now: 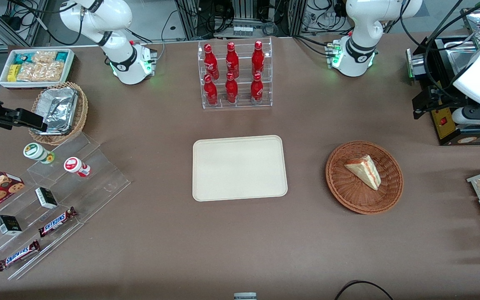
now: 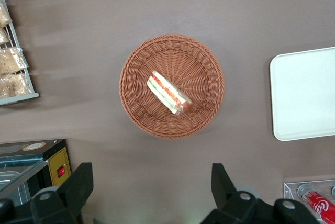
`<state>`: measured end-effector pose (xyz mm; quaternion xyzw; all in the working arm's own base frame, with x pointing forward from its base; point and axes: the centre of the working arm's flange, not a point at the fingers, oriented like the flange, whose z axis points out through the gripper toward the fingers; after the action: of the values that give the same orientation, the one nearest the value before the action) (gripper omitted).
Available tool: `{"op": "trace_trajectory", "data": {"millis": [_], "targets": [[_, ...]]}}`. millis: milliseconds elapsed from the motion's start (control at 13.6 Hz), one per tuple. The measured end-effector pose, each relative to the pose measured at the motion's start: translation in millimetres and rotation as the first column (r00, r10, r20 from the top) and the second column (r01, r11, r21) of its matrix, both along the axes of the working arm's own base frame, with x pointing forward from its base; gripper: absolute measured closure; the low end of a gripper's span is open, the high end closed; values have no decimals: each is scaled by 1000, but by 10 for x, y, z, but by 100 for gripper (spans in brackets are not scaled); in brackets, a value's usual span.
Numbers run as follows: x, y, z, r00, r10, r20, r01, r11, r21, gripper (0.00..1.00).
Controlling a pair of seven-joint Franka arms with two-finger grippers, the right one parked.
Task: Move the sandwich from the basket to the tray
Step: 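Move the left gripper over the wrapped sandwich in the wicker basket and lower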
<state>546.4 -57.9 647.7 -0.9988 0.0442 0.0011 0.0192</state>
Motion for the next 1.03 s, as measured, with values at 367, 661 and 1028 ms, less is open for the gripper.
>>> {"op": "trace_trajectory", "data": {"millis": [367, 661, 1028], "targets": [[34, 56, -3, 1000, 15, -1, -15, 1000, -1, 0], [149, 81, -478, 998, 52, -16, -52, 999, 1, 0], [199, 7, -1515, 955, 298, 10, -298, 955, -5, 0]]}}
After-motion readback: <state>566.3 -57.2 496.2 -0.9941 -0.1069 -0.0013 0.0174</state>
